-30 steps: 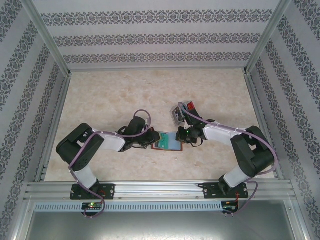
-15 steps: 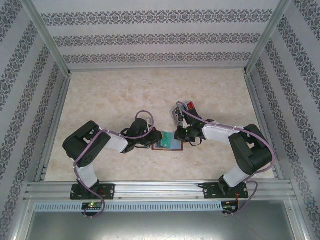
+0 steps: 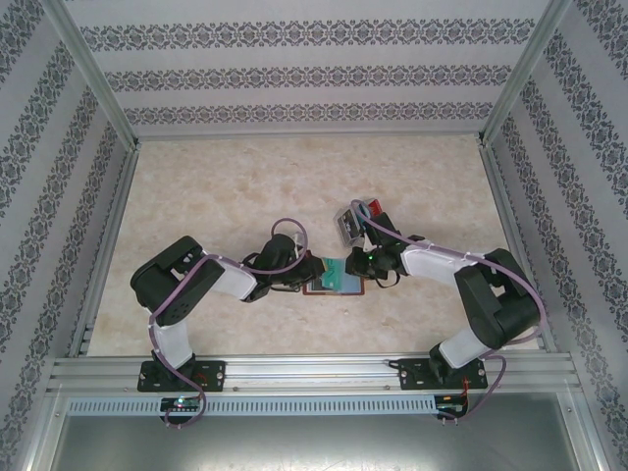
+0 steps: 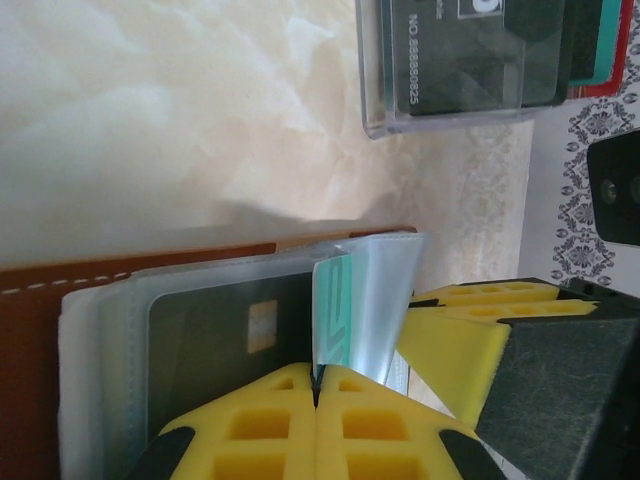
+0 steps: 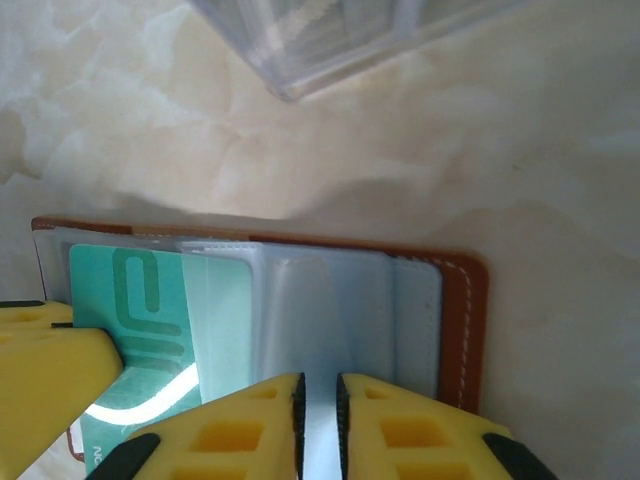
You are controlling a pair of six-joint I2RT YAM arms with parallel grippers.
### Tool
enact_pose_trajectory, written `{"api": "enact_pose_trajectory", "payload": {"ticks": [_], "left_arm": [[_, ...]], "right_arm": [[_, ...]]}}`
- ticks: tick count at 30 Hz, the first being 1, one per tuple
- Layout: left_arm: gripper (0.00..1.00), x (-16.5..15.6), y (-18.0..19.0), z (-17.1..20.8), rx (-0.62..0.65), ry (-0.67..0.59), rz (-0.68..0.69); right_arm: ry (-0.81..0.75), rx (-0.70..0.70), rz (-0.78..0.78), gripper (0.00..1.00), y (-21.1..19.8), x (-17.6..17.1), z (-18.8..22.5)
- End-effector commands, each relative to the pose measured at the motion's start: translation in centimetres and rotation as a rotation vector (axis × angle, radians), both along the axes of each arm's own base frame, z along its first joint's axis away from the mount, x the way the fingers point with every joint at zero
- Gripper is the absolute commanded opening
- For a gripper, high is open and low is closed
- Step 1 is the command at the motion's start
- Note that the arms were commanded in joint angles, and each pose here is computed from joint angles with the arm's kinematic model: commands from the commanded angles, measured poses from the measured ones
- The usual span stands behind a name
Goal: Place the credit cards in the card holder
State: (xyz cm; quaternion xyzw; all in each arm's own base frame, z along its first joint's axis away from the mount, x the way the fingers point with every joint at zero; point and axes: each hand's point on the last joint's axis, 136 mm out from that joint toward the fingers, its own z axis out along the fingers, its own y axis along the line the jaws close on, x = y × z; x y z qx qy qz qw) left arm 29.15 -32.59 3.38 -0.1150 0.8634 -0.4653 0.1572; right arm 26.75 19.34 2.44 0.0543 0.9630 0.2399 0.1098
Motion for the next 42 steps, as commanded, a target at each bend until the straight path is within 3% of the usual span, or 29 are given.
{"api": "enact_pose_trajectory", "payload": {"ticks": [1, 5, 7, 16, 26, 42], "left_arm": [[0.04, -1.2, 0.1, -2.0, 0.058, 0.051, -0.013], [0.09, -1.2, 0.1, -1.8, 0.092, 0.045, -0.024], [0.17, -1.2, 0.0, -1.6, 0.110, 0.043, -0.034], [0.21, -1.6, -1.0, -1.6, 0.155, 0.061, -0.065], [0.40, -2.1, -1.3, -2.0, 0.271, 0.081, -0.119], [0.47, -3.5, -3.1, -2.3, 0.438, 0.111, -0.300]], "right_arm": [[0.021, -0.058, -0.023, 0.21, -2.0, -1.3, -0.1], [0.022, -0.091, -0.071, 0.25, -3.7, -1.4, -0.2], [0.041, -0.105, -0.072, 0.24, -4.1, -1.6, -0.9], [0.129, -0.054, -0.053, 0.15, -2.8, -2.5, -3.1], [0.129, -0.047, -0.058, 0.15, -2.7, -2.6, -2.8], [0.142, -0.055, -0.061, 0.16, -2.6, -2.7, -3.1]]}}
